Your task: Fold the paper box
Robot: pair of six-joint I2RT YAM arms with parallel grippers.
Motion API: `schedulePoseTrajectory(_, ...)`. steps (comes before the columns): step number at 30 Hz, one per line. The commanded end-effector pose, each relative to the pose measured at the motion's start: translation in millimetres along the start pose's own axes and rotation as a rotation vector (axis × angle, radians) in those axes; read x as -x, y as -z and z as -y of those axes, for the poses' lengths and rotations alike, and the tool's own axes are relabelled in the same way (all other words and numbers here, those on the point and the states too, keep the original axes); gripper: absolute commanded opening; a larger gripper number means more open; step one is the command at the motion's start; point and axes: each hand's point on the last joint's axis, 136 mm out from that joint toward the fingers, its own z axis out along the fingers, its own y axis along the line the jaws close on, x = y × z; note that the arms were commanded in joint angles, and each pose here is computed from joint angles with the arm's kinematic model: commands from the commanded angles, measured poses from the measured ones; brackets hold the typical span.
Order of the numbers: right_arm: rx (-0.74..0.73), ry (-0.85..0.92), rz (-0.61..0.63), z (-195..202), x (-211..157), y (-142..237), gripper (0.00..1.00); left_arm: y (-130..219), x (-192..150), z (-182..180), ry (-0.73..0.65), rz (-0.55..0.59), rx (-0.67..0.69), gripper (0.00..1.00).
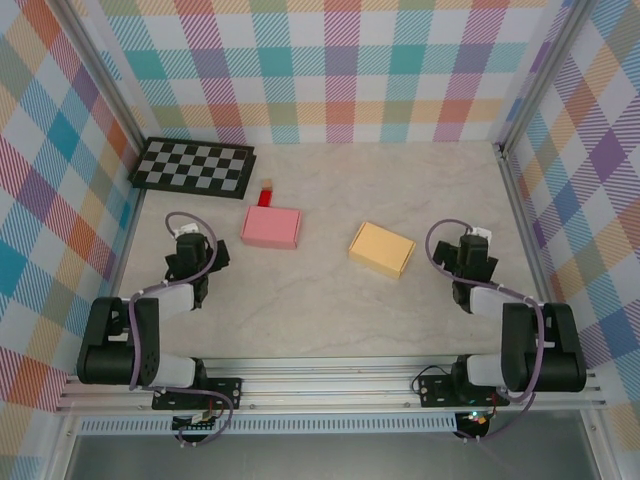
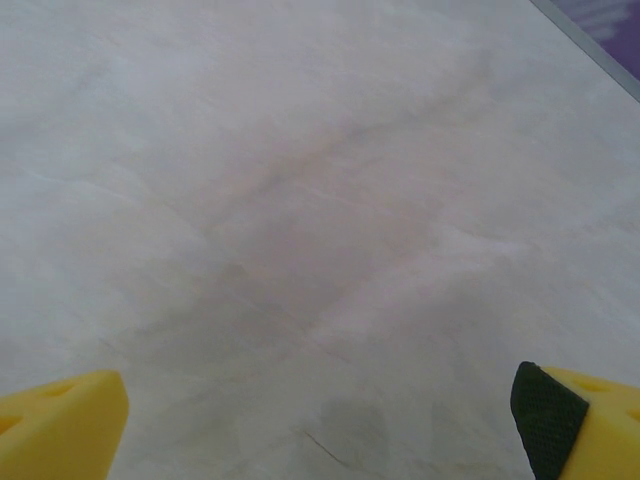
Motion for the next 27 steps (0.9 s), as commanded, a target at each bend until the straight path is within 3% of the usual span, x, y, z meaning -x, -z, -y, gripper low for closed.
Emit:
schedulePoseTrajectory(1, 0.24, 0.063, 0.256, -44, 50, 4, 1.0, 6, 38, 38, -0.082, 0.143, -0.167, 1.0)
schedulePoseTrajectory(4, 0.395, 0.164, 0.286, -71, 36, 8, 1.0, 12, 37, 50, -0.124, 0.167, -0.223, 1.0)
schedulePoseTrajectory(7, 0.371, 0.153, 0.261, -69, 38, 3, 1.0, 14, 35, 59, -0.161, 0.175, -0.232, 1.0)
schedulePoseTrajectory(9, 0.386, 0.173, 0.17, -77, 38, -10, 1.0, 12, 36, 61, -0.161, 0.169, -0.229, 1.0)
schedulePoseTrajectory(13, 0.405, 0.176, 0.158, -79, 36, -10, 1.0, 10, 23, 59, -0.121, 0.301, -0.209, 1.0)
schedulePoseTrajectory(16, 0.405, 0.176, 0.155, -79, 36, -10, 1.0, -10, 26, 45, -0.069, 0.207, -0.12, 1.0)
schedulePoseTrajectory(27, 0.404, 0.177, 0.154, -79, 36, -10, 1.0, -10, 24, 45, -0.069, 0.205, -0.125, 1.0)
